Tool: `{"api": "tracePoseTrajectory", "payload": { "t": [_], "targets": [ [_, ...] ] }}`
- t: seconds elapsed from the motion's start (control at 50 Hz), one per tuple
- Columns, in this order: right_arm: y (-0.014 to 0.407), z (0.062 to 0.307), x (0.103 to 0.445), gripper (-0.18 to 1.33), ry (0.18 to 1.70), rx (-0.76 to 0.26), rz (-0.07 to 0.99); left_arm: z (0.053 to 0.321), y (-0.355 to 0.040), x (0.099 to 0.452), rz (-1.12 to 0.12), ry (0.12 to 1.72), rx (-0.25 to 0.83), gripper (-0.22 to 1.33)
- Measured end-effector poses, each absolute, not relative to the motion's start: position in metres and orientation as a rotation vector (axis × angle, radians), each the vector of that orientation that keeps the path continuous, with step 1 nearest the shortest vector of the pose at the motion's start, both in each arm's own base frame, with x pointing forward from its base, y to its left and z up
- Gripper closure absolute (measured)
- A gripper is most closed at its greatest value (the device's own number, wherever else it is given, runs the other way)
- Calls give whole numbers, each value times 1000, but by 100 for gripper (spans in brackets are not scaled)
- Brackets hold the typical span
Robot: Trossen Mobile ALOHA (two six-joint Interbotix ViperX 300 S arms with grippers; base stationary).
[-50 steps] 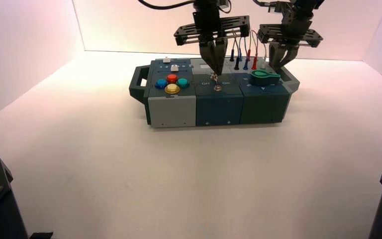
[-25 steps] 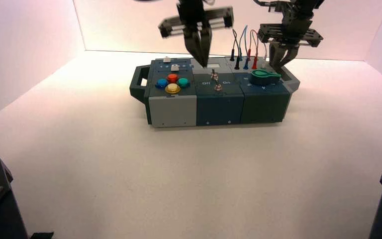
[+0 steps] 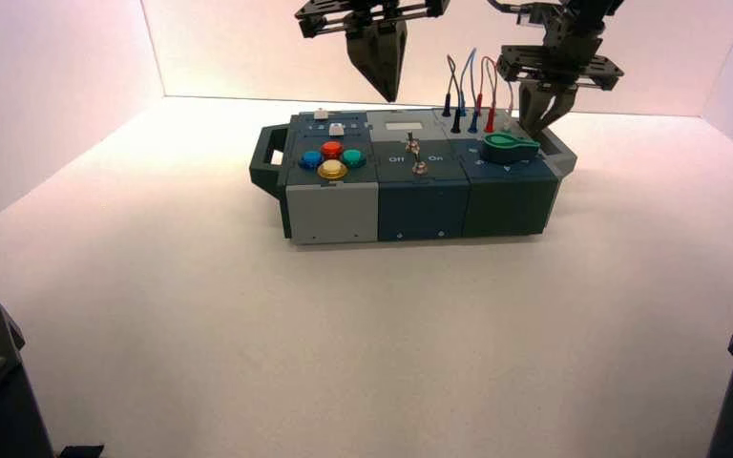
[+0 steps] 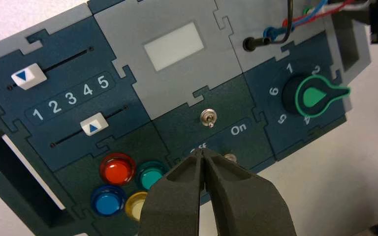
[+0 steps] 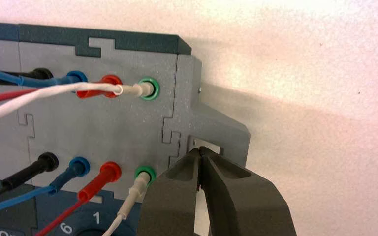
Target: Flip the top switch off with the left gripper.
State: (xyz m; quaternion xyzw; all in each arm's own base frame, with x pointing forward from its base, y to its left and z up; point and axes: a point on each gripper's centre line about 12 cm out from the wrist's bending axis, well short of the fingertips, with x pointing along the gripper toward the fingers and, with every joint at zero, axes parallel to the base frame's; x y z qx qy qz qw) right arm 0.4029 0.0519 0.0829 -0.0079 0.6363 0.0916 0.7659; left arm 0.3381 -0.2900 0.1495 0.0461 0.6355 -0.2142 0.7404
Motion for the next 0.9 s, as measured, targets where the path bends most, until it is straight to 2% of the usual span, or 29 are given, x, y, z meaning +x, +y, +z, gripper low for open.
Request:
{"api": "tracePoseTrajectory", "payload": {
  "t": [0.4, 0.9],
  "targets": [
    [52, 105, 393, 129, 1370, -35, 208, 147, -285, 332, -545, 1420, 224, 127],
    [48, 144, 363, 129, 1331, -38, 214, 152, -284, 331, -655, 1329, 332, 127]
  ]
}}
